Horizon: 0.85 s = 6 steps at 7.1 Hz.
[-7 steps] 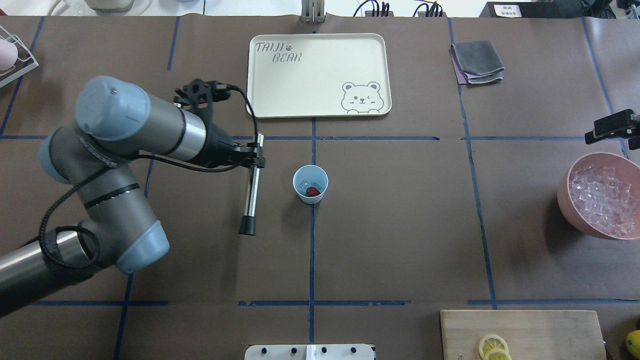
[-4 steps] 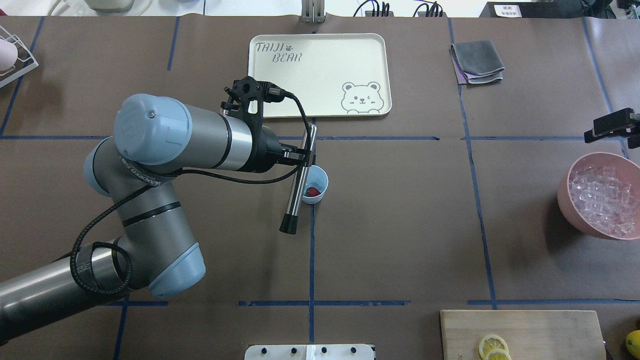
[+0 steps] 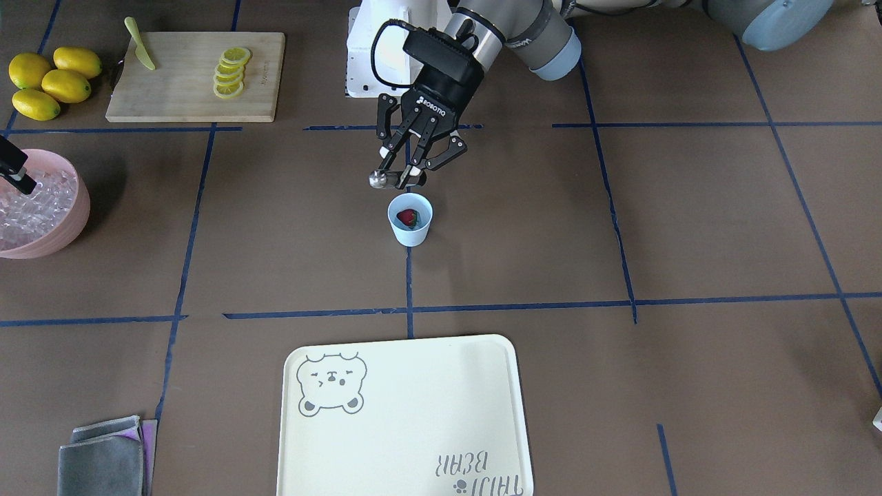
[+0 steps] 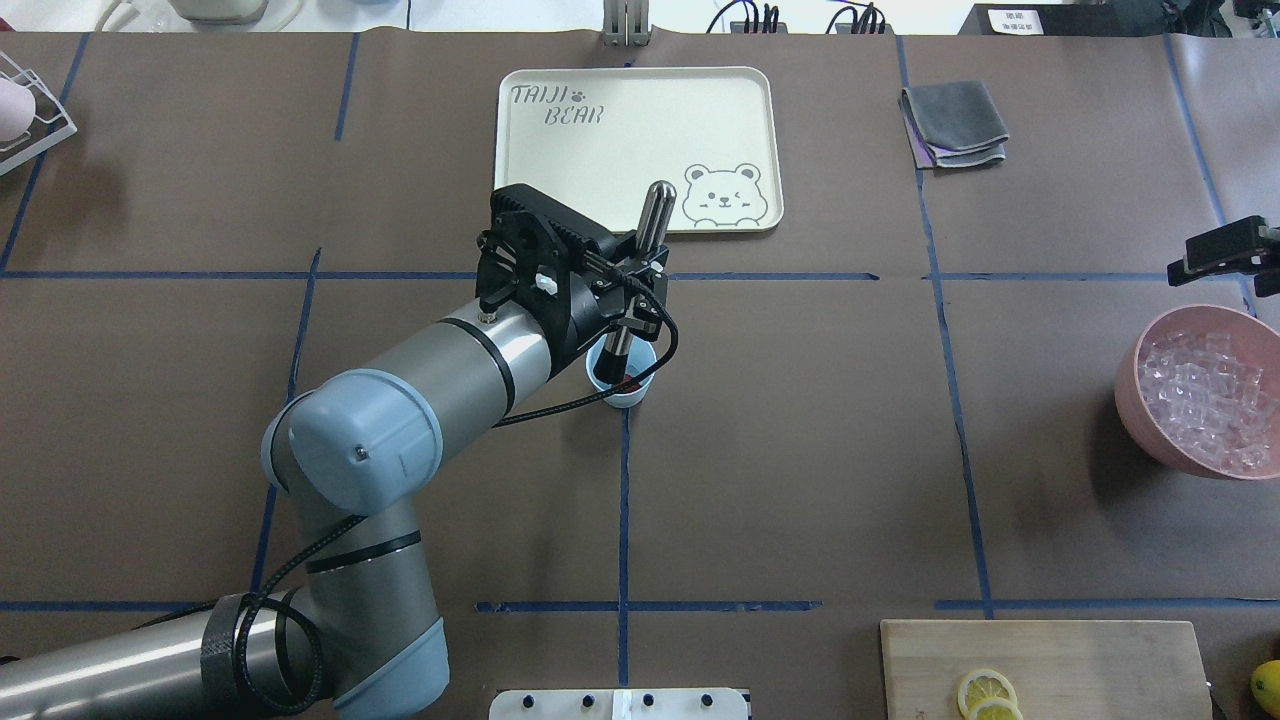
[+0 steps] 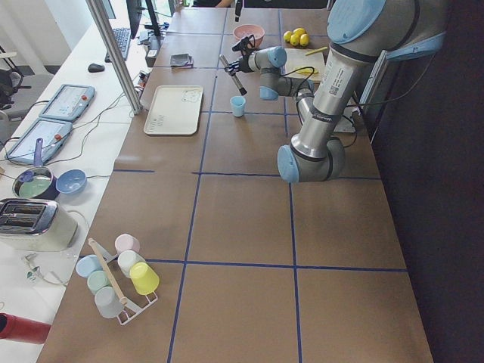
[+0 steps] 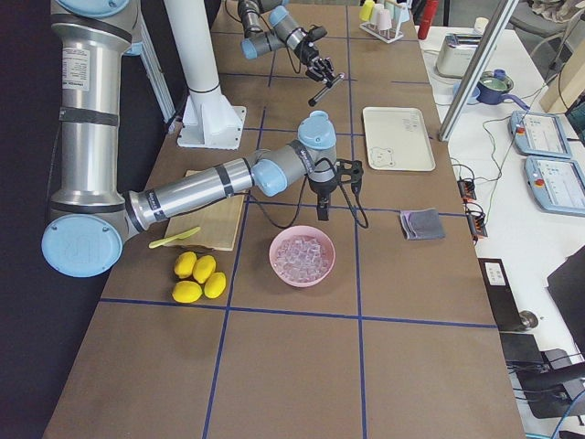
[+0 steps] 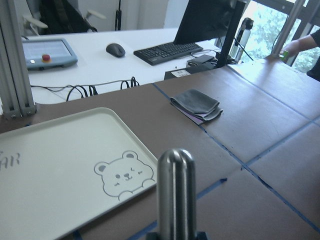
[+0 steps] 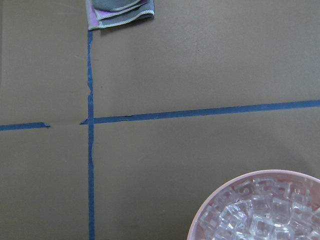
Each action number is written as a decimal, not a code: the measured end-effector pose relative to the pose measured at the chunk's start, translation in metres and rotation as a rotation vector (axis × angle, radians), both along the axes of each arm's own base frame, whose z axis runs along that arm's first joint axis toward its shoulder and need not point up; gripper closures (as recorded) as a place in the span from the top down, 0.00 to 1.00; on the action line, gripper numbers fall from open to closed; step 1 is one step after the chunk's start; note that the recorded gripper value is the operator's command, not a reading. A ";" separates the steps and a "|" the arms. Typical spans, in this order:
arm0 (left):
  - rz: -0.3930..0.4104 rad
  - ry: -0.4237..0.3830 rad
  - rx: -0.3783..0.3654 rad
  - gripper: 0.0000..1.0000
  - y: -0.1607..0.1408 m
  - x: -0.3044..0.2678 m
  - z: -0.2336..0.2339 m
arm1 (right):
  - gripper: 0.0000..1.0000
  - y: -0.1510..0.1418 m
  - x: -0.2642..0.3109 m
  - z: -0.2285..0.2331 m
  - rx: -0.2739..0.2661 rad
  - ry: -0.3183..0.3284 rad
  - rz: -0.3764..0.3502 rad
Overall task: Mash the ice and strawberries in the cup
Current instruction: 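Press the metal rod down into the cup to mash the contents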
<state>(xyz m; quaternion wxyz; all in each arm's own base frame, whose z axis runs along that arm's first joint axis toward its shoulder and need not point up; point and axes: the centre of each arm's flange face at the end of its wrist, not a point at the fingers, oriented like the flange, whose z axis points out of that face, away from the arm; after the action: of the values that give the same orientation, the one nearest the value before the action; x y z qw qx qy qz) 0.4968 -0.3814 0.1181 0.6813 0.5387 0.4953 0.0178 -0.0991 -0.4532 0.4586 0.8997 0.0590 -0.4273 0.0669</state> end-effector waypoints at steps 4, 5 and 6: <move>-0.098 0.150 0.071 0.05 0.001 -0.002 0.010 | 1.00 0.000 0.000 0.000 0.000 0.000 0.000; -0.101 0.137 0.084 0.05 0.001 0.001 0.015 | 1.00 0.000 0.000 0.000 0.001 -0.001 0.000; -0.098 0.130 0.091 0.05 0.003 0.006 0.022 | 1.00 0.000 0.000 -0.001 0.002 -0.001 0.000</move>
<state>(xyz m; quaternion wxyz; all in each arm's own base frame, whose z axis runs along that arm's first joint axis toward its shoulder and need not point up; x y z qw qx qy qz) 0.5028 -0.3787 0.1403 0.6227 0.5926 0.5102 -0.0281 -0.0991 -0.4530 0.4579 0.8995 0.0598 -0.4277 0.0664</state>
